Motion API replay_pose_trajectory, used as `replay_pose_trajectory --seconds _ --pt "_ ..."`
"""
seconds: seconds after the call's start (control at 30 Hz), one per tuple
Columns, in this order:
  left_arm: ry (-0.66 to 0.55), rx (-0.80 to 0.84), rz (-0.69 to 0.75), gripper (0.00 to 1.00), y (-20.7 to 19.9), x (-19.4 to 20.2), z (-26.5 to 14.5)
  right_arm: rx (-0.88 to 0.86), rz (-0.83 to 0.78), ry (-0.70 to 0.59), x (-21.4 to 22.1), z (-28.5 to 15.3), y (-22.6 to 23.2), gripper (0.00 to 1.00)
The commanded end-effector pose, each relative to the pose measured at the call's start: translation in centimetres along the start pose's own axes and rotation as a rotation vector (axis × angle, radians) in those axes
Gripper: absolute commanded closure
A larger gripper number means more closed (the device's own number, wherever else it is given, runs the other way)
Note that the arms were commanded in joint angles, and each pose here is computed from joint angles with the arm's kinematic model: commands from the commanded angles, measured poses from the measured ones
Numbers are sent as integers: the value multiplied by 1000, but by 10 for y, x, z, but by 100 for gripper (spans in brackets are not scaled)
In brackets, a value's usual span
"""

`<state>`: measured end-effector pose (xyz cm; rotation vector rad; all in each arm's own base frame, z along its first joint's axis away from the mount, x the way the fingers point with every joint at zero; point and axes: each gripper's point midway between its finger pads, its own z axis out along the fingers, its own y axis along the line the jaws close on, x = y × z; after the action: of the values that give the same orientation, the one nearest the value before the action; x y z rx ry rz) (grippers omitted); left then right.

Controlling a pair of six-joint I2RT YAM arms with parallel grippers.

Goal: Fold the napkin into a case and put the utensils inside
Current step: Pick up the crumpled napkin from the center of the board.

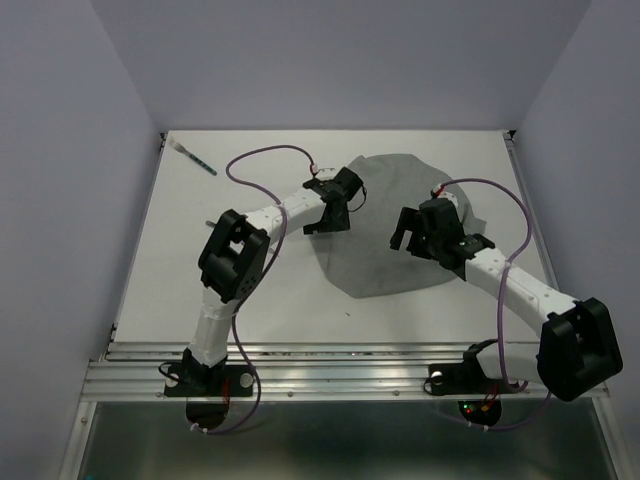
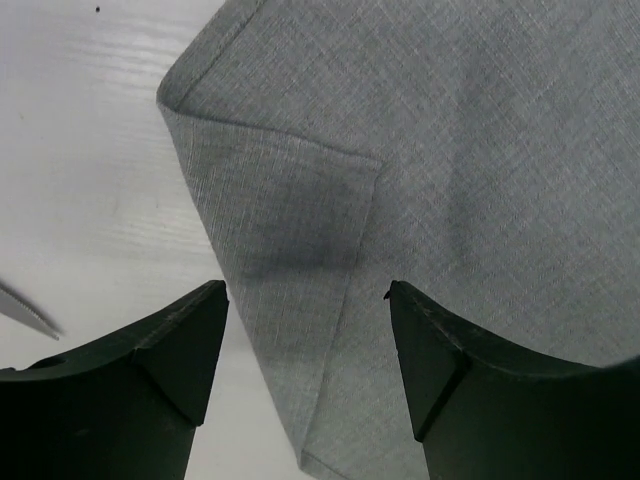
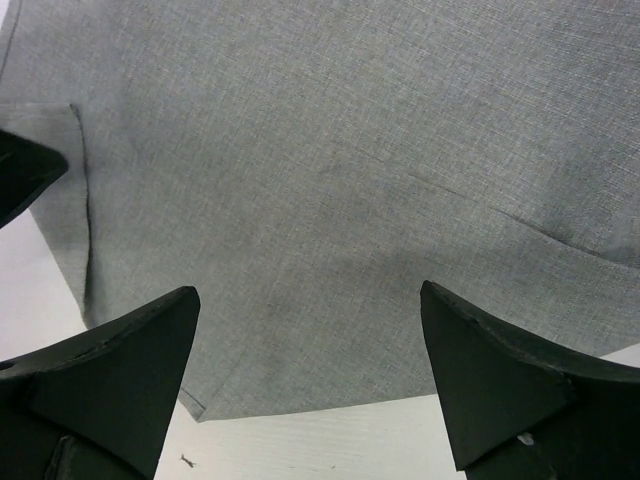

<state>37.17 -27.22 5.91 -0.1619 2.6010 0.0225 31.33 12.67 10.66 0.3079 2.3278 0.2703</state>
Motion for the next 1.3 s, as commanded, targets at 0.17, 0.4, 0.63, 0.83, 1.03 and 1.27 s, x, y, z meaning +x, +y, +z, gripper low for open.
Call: replay_pose_trajectory --seconds 0.17,0.4,0.63,0.83,1.03,1.27 --pt "-66 -60 26 26 -14 -36 18 -41 15 -13 -2 -8 6 4" --pt "-39 -132 54 31 -13 -31 37 -41 4 -18 -6 -11 6 3" --pt "-32 -149 54 46 -5 -25 40 -29 1 -12 -4 -8 4 3" --pt "-42 -152 67 62 -1 -25 36 -21 5 -3 -1 -6 3 3" --pt "-62 -138 69 73 2 -30 25 -12 7 2 2 -4 1 4" --pt "-75 -115 55 99 4 -32 11 -3 3 5 3 -3 -2 3"
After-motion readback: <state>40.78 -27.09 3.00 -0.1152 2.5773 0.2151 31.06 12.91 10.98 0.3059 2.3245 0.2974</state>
